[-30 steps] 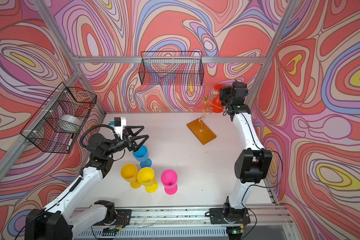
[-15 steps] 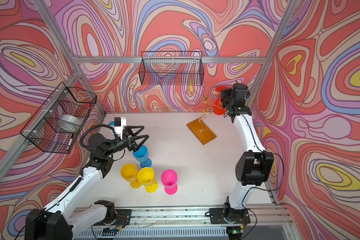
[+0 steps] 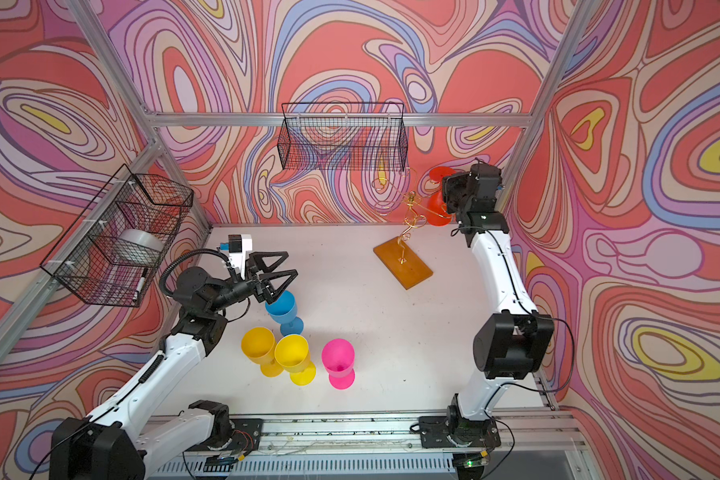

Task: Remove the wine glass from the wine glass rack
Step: 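Pull the red glass out of the rack holder with the right gripper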

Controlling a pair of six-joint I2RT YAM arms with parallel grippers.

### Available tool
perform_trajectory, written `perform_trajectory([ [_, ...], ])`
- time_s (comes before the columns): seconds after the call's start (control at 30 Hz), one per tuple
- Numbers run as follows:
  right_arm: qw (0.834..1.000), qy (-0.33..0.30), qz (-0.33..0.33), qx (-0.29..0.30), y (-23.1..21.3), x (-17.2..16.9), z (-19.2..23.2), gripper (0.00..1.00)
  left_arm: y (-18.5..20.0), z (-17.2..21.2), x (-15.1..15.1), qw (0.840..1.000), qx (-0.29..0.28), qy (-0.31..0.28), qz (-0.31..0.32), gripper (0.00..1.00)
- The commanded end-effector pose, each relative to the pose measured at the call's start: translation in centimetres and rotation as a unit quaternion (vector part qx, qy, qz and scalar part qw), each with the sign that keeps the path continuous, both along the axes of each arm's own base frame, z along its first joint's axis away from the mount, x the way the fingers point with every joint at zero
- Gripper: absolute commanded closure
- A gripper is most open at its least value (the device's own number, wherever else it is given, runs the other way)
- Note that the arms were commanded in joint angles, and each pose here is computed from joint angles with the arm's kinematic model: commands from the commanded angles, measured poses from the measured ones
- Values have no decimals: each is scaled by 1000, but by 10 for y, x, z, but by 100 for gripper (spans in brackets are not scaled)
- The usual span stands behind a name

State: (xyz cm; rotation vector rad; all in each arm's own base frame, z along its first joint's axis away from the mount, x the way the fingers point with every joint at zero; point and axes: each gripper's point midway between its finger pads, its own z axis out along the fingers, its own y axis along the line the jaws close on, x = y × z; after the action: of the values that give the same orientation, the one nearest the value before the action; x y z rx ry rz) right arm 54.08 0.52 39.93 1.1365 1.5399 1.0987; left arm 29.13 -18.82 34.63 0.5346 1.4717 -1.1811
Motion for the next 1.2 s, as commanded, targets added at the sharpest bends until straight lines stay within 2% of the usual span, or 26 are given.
perform_trajectory([
  [0.0,1000,-1,24,-8,9,-10,4,100,1,9,-3,1000,-1,-14,-3,0],
  [0.47,996,-20,83,-7,43,8,10,100,0,5,0,1000,1,-7,-2,0],
  [0.83,996,-46,79,-10,41,47,4,100,0,1,2,1000,7,-2,-2,0],
  [1.17,994,-96,54,-15,23,58,24,100,0,-1,4,1000,11,0,1,0],
])
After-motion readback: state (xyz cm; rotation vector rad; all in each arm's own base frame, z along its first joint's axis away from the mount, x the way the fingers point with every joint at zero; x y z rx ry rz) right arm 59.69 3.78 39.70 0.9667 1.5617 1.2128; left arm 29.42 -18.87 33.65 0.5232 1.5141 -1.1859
